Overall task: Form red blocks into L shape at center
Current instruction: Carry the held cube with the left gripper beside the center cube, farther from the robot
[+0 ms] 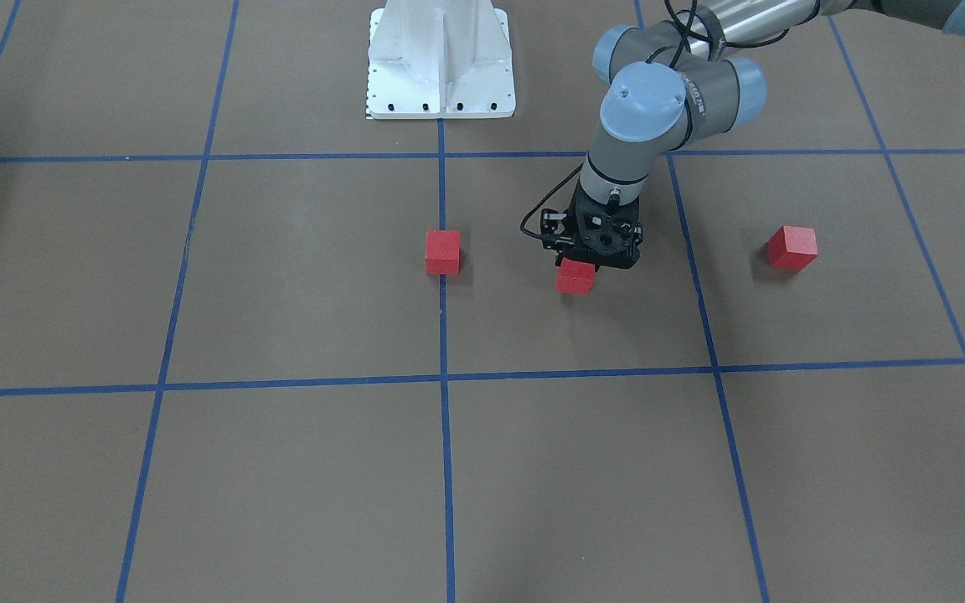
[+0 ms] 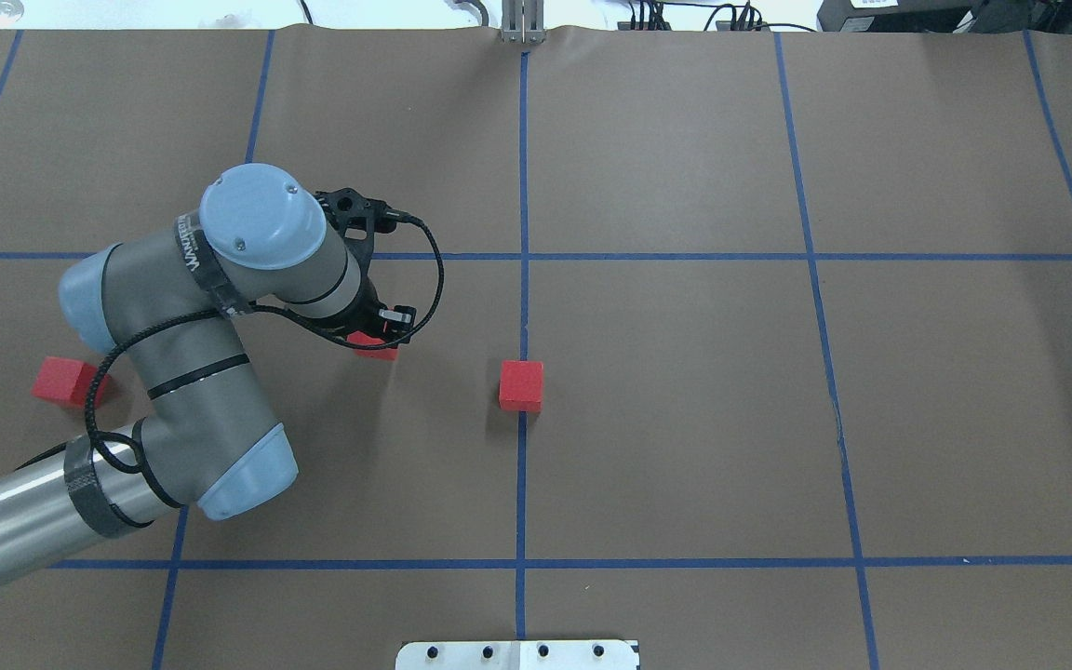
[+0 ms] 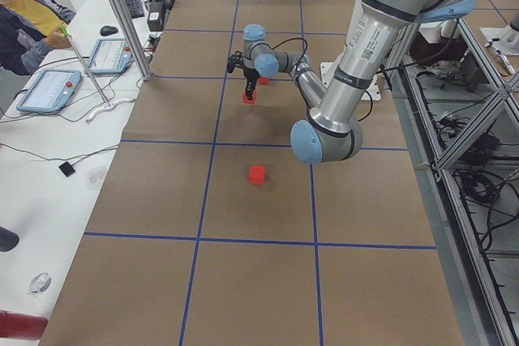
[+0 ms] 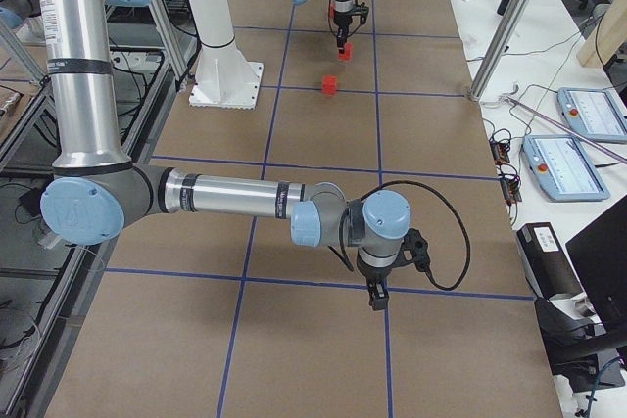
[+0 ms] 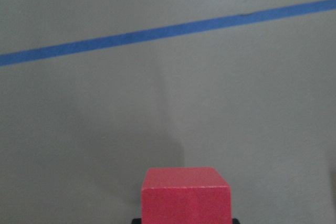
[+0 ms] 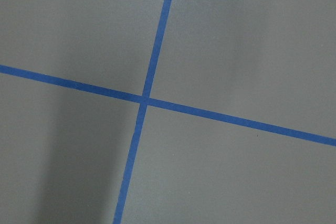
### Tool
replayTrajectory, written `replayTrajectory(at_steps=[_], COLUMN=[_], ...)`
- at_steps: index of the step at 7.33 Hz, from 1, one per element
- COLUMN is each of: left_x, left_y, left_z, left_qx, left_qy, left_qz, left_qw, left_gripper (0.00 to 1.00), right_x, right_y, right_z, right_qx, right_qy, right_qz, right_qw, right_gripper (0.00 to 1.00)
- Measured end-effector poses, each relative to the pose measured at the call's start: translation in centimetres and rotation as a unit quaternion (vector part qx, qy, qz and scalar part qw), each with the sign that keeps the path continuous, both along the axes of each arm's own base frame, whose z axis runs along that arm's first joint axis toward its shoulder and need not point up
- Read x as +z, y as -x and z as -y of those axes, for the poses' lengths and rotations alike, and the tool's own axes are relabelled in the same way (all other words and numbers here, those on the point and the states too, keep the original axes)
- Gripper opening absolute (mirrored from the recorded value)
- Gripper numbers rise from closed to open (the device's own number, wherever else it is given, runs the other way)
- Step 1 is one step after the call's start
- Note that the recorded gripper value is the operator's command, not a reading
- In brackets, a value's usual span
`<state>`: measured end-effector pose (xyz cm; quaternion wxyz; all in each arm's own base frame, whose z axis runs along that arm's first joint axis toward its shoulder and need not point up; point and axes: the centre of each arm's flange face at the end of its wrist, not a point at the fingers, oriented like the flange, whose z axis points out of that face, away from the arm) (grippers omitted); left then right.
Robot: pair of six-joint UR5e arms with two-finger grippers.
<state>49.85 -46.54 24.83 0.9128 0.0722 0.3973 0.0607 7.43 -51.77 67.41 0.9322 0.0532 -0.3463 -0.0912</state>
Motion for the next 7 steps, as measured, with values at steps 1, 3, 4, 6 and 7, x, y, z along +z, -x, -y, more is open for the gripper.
replayTrajectory(at_steps=[1, 3, 4, 6, 7], left_x=[-2.5, -7.1, -8.7, -10.1, -10.2], left_y=[-1.9, -6.3, -7.9, -10.6, -11.8], left_z=[1.4, 4.5, 5.5, 5.5, 4.8], left_qx=[-0.006, -0.019, -0.025, -0.037, -0.033], left_qy=[0.008, 0.025, 0.032, 0.049, 0.052], left_qz=[0.003, 0.008, 0.007, -0.005, -0.006], left_qw=[0.9999, 0.9995, 0.9991, 0.9981, 0.9981], left_gripper=[0.00, 0.00, 0.00, 0.00, 0.00], right_x=[0.3, 0.6, 0.7, 0.8, 0.8], right_y=[0.0, 0.0, 0.0, 0.0, 0.0], right_z=[-0.3, -0.7, -0.9, -1.0, -1.0], right_qx=[0.000, 0.001, 0.002, 0.002, 0.002], right_qy=[0.003, 0.007, 0.009, 0.011, 0.011], right_qz=[0.000, 0.001, 0.001, 0.000, 0.000], right_qw=[1.0000, 1.0000, 1.0000, 0.9999, 0.9999], right_gripper=[1.00, 1.00, 1.00, 1.00, 1.00])
